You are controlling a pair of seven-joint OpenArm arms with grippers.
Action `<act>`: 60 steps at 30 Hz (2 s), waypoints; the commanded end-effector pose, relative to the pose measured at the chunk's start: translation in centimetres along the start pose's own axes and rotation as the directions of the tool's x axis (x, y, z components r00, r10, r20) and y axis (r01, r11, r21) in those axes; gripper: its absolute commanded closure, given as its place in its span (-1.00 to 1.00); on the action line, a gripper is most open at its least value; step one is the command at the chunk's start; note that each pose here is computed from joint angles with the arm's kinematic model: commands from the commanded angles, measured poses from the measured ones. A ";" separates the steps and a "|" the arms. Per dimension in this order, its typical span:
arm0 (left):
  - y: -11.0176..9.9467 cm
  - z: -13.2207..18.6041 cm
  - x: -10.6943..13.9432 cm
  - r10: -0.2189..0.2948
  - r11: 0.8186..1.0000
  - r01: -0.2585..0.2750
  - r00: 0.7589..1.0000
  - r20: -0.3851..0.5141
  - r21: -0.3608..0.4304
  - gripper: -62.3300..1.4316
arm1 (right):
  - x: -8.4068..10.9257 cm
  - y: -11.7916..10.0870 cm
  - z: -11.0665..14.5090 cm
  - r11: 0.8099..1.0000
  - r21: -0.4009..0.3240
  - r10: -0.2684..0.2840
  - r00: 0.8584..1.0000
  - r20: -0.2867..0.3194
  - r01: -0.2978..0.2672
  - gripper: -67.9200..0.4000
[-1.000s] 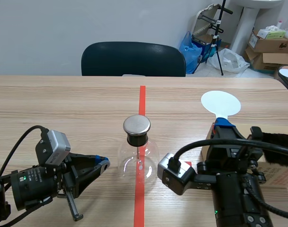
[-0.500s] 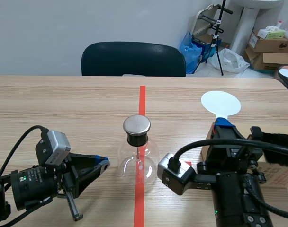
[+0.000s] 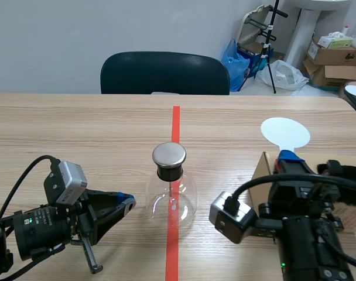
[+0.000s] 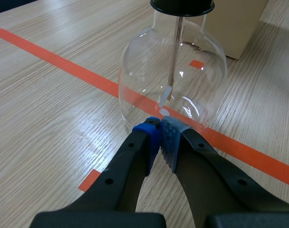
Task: Do the electroscope experiment
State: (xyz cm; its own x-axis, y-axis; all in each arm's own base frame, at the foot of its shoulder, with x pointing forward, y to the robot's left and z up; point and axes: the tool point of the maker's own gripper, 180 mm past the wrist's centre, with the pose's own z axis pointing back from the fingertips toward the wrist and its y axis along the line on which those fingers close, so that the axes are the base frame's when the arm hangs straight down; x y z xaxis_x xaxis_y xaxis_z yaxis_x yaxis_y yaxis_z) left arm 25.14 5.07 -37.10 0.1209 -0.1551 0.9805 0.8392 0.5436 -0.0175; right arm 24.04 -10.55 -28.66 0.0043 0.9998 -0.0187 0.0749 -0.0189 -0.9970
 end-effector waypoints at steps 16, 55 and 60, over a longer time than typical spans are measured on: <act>0.6 0.7 1.5 -0.016 1.000 0.015 0.998 0.054 0.013 0.86 | -5.0 -0.7 2.1 1.000 -0.017 -0.006 1.000 0.024 0.007 0.96; -10.5 12.7 11.9 -0.111 0.975 0.156 0.958 0.263 -0.158 0.80 | -12.3 2.3 4.7 1.000 0.026 -0.007 0.998 0.059 0.005 0.96; -10.4 12.7 12.1 -0.114 0.975 0.159 0.956 0.269 -0.152 -0.88 | -12.0 3.7 5.3 0.998 0.069 -0.012 0.997 0.074 0.007 0.96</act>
State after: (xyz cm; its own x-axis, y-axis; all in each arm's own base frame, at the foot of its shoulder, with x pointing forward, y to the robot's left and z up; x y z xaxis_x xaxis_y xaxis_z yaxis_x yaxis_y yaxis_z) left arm 10.96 8.00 -23.18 -0.1131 -0.0188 0.9934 0.9244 0.3644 0.1122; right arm 18.56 -22.24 -33.93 -0.0654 0.9971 0.0391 -0.0597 0.0352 -0.9976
